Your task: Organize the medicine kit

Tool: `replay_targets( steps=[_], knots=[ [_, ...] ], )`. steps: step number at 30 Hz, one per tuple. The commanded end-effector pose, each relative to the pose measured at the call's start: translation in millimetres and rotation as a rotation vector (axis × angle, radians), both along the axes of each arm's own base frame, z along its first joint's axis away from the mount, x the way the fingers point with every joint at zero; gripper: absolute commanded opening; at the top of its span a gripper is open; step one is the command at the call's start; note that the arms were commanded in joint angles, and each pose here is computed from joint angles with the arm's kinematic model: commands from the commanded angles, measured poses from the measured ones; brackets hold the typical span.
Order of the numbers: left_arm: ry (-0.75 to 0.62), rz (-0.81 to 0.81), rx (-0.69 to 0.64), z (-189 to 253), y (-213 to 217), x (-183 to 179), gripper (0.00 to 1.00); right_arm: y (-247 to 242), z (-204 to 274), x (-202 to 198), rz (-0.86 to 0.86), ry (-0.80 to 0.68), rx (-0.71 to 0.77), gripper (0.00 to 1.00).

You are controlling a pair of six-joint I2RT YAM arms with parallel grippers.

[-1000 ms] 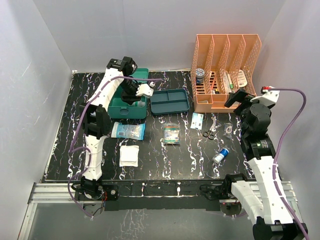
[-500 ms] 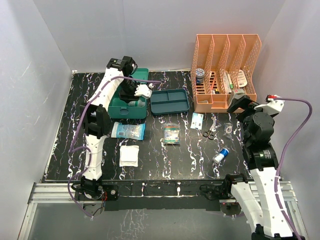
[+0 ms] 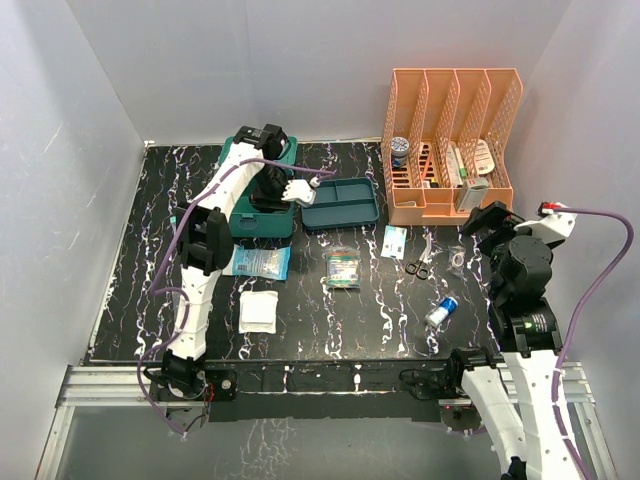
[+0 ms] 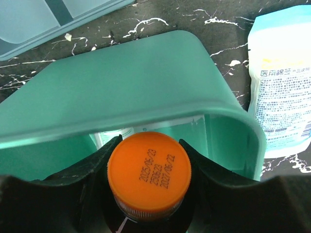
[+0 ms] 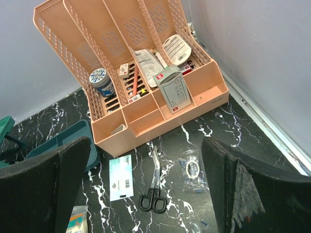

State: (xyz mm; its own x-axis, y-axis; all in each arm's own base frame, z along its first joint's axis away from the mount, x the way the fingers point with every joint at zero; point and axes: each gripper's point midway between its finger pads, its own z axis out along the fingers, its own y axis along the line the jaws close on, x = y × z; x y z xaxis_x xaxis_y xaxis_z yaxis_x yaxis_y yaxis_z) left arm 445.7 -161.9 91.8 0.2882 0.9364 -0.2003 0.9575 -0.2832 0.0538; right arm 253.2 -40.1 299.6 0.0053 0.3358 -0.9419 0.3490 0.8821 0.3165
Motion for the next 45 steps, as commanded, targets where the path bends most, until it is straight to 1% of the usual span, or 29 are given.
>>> replay_targets(
  steps=[1,8,12,15,20,23,27,30,35,39,43,45],
  knots=[
    [0.015,0.017,0.018,6,5,-6,0.24,-7,13,-7,-0.036,-0.039,0.002,0.98],
    [0.025,0.051,0.043,-2,9,-6,0.29,-8,12,-6,-0.039,-0.032,-0.012,0.98],
    [0.041,0.056,0.043,-3,9,-10,0.34,-7,11,-5,-0.037,-0.032,-0.013,0.98],
    [0.045,0.063,0.035,-3,8,-11,0.42,-8,12,-6,-0.041,-0.036,-0.011,0.98],
    [0.056,0.072,0.031,-3,7,-13,0.59,-8,13,-5,-0.04,-0.042,-0.014,0.98],
    [0.055,0.074,0.026,-2,6,-14,0.66,-7,13,-4,-0.033,-0.044,-0.012,0.98],
    [0.047,0.082,0.016,0,5,-13,0.68,-6,14,-2,-0.028,-0.047,-0.01,0.98],
    [0.01,0.095,-0.007,10,1,-7,0.68,-5,11,-1,-0.025,-0.041,-0.009,0.98],
    [-0.105,0.152,-0.1,47,-11,9,0.68,-4,5,-2,-0.022,-0.036,-0.007,0.98],
    [-0.172,0.21,-0.168,76,-16,12,0.68,-2,-1,2,-0.008,-0.024,-0.009,0.98],
    [-0.256,0.289,-0.243,105,-18,15,0.68,0,-8,9,0.011,0.017,-0.033,0.98],
    [-0.301,0.347,-0.304,125,-20,17,0.68,0,-15,14,0.015,0.062,-0.047,0.98]
  ],
)
